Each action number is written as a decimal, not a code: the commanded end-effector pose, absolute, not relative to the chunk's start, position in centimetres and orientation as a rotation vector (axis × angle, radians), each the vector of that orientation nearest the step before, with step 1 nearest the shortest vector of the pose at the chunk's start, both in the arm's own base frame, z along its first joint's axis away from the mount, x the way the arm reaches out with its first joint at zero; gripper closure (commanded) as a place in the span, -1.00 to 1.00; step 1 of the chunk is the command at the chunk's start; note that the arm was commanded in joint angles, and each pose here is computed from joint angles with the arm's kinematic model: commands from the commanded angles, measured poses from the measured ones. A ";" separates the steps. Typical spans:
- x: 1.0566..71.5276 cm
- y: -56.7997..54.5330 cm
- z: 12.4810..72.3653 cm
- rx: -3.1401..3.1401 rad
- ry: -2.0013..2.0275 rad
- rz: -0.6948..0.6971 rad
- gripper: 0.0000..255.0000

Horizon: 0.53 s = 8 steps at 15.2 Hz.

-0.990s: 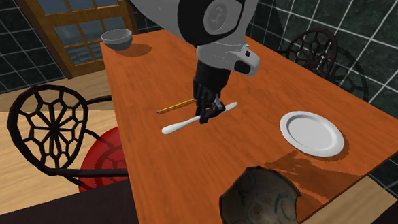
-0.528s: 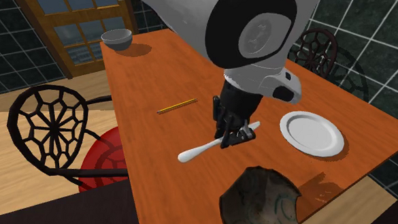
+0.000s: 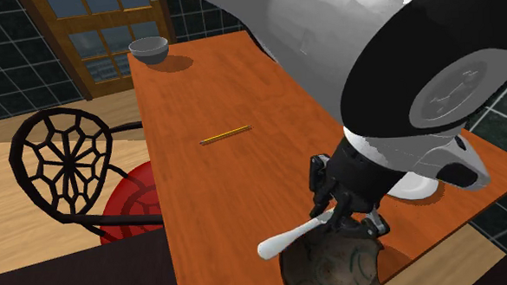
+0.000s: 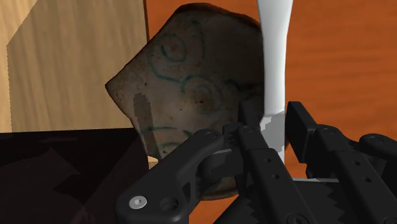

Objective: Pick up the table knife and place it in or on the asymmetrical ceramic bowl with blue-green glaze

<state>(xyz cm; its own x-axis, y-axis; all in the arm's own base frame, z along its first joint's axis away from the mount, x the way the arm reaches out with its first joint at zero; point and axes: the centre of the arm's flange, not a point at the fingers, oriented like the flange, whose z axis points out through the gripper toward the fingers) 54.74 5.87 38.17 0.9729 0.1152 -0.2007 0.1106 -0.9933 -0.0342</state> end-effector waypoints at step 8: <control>55.9 2.0 35.1 -3.098 -0.179 0.317 1.00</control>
